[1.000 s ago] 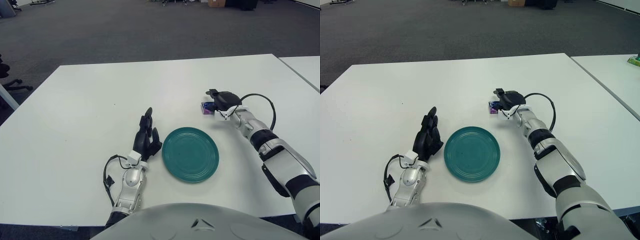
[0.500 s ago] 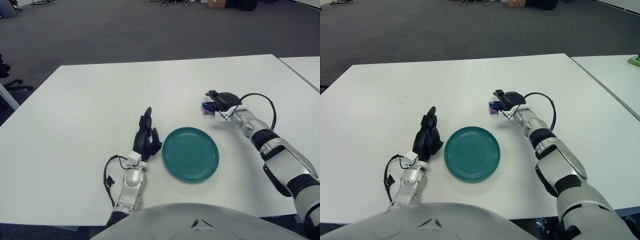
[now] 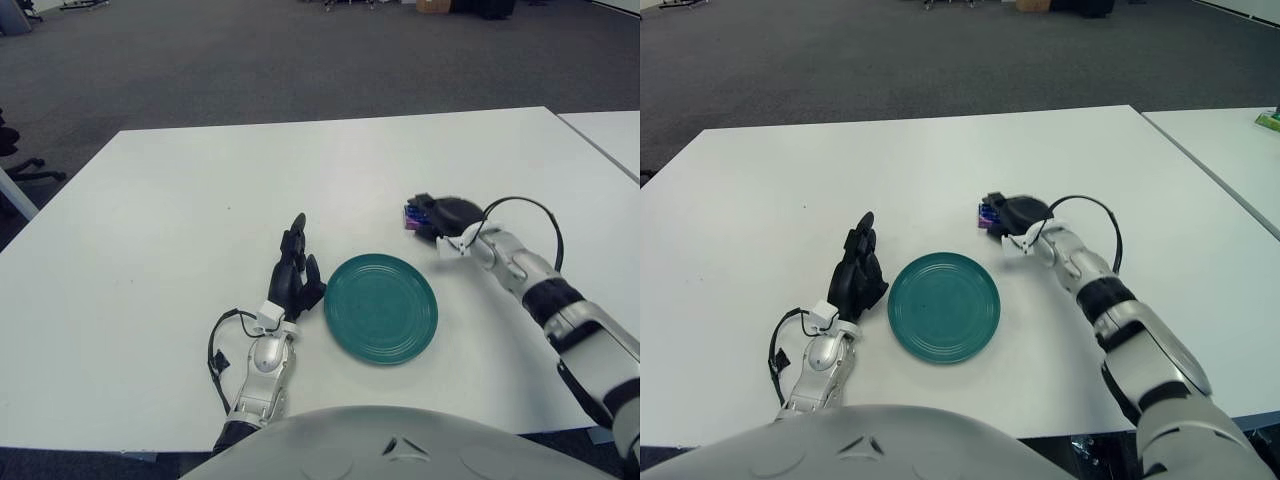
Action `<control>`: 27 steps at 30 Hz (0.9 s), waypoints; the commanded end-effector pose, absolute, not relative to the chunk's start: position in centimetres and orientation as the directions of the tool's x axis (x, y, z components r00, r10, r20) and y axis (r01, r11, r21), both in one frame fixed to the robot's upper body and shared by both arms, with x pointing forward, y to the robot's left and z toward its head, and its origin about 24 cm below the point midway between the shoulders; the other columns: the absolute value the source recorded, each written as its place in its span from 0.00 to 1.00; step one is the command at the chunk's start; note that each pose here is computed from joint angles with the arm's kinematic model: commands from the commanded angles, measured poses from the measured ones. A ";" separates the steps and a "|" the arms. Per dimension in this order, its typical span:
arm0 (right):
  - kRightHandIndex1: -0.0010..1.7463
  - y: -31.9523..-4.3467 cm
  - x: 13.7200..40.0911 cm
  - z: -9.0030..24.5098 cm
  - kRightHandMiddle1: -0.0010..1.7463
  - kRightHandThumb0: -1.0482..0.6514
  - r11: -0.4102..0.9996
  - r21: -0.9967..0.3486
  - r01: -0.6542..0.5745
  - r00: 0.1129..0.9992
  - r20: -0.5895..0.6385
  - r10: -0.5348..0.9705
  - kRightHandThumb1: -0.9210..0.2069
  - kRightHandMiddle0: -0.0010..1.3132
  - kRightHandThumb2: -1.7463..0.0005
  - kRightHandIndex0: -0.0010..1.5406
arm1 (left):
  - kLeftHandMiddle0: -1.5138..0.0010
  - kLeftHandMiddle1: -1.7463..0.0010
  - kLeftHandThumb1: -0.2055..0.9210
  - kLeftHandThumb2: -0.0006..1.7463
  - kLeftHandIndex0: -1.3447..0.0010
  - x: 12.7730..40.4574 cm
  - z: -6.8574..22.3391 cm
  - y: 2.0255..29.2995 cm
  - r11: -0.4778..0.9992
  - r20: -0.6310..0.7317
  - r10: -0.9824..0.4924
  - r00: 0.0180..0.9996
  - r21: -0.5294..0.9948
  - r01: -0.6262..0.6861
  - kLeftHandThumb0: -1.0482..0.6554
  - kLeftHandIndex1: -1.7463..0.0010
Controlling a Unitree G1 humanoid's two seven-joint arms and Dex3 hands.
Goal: Put the gum into the plate.
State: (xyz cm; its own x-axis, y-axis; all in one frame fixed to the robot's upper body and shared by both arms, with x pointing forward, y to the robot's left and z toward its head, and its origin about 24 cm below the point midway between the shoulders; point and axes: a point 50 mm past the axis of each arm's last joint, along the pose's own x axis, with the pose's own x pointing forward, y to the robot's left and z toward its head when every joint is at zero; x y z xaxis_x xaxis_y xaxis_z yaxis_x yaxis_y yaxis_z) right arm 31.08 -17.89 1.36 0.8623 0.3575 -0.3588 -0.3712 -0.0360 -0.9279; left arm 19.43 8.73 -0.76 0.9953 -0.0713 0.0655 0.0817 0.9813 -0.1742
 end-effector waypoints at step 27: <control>0.00 -18.2 28.6 3.9 0.29 0.17 -0.048 -0.913 -0.406 0.837 -0.393 0.380 0.00 0.00 0.62 0.24 | 0.94 1.00 1.00 0.53 1.00 19.4 -2.2 7.3 0.979 -0.002 -0.057 0.998 -0.197 0.055 0.05 0.83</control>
